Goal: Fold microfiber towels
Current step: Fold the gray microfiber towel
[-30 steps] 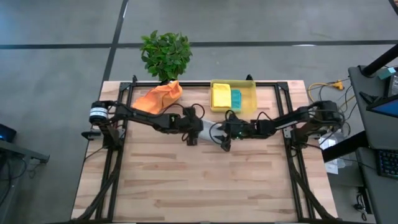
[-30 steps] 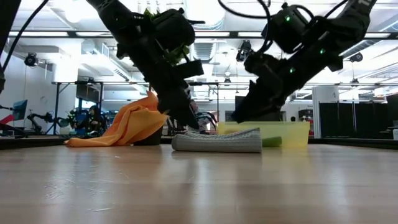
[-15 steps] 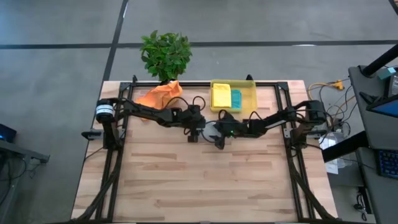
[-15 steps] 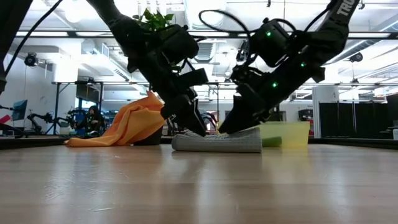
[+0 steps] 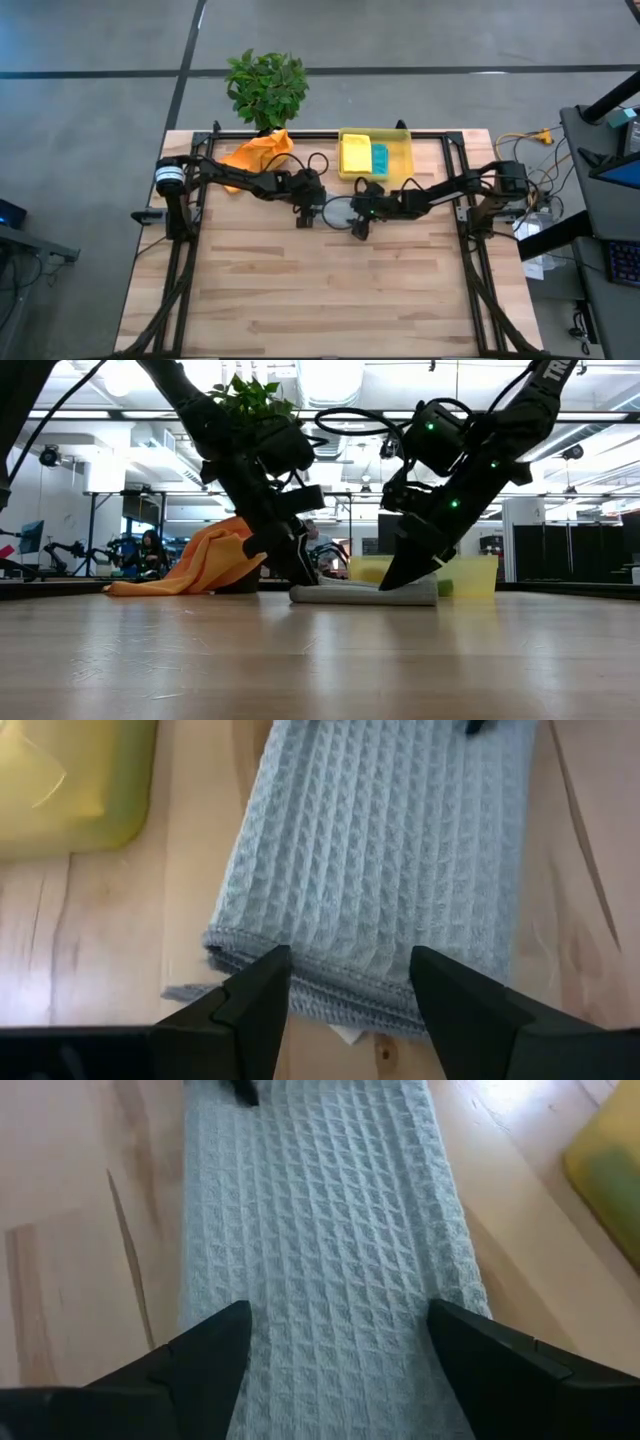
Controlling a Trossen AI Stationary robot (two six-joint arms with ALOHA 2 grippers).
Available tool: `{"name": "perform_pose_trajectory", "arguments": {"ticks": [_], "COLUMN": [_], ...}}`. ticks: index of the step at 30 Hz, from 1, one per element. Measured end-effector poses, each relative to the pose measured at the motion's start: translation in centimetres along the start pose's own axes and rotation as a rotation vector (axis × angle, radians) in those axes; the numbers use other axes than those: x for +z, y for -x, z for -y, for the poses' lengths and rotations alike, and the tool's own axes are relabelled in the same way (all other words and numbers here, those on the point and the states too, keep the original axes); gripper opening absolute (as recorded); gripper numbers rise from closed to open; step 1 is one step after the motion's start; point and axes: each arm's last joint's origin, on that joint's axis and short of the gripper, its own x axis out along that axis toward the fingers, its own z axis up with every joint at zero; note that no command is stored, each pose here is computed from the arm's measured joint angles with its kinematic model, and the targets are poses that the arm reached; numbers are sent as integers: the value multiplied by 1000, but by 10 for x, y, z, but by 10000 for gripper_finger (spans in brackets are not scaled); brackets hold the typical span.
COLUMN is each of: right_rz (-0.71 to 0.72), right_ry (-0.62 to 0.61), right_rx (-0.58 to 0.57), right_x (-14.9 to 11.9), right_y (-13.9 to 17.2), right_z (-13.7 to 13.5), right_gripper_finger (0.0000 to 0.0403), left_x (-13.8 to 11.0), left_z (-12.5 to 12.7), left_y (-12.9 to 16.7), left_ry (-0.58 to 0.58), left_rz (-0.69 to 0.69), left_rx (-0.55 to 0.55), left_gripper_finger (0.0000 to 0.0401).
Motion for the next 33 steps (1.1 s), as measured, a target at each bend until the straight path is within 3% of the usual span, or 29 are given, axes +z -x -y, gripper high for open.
{"name": "perform_pose_trajectory", "arguments": {"ticks": [7, 9, 14, 18, 24, 30, 33], "right_rz": [93, 104, 97, 117, 168, 200, 199], "right_ry": [-26, -94, -326, -492, -844, -1230, -1335], "right_rx": [26, 50, 231, 316, 305, 272, 226], "right_x": [17, 21, 20, 4, -43, -86, -98], "right_y": [28, 41, 75, 102, 131, 135, 126], "right_z": [1, 2, -1, -17, -46, -67, -71], "right_gripper_finger": [290, 286, 276, 269, 259, 256, 256], "left_x": [-3, -2, 4, 10, 18, 26, 31], "left_z": [3, 7, 25, 44, 80, 112, 121], "left_y": [-1, -1, 0, -1, 3, 8, 11], "left_ry": [160, 214, 331, 465, 695, 1003, 1040], "left_rz": [-19, -19, -14, -12, -7, 57, 93], "left_rx": [-19, -26, -63, -82, -41, -19, -31], "left_gripper_finger": [196, 196, 196, 196, 196, 196, 196]}}
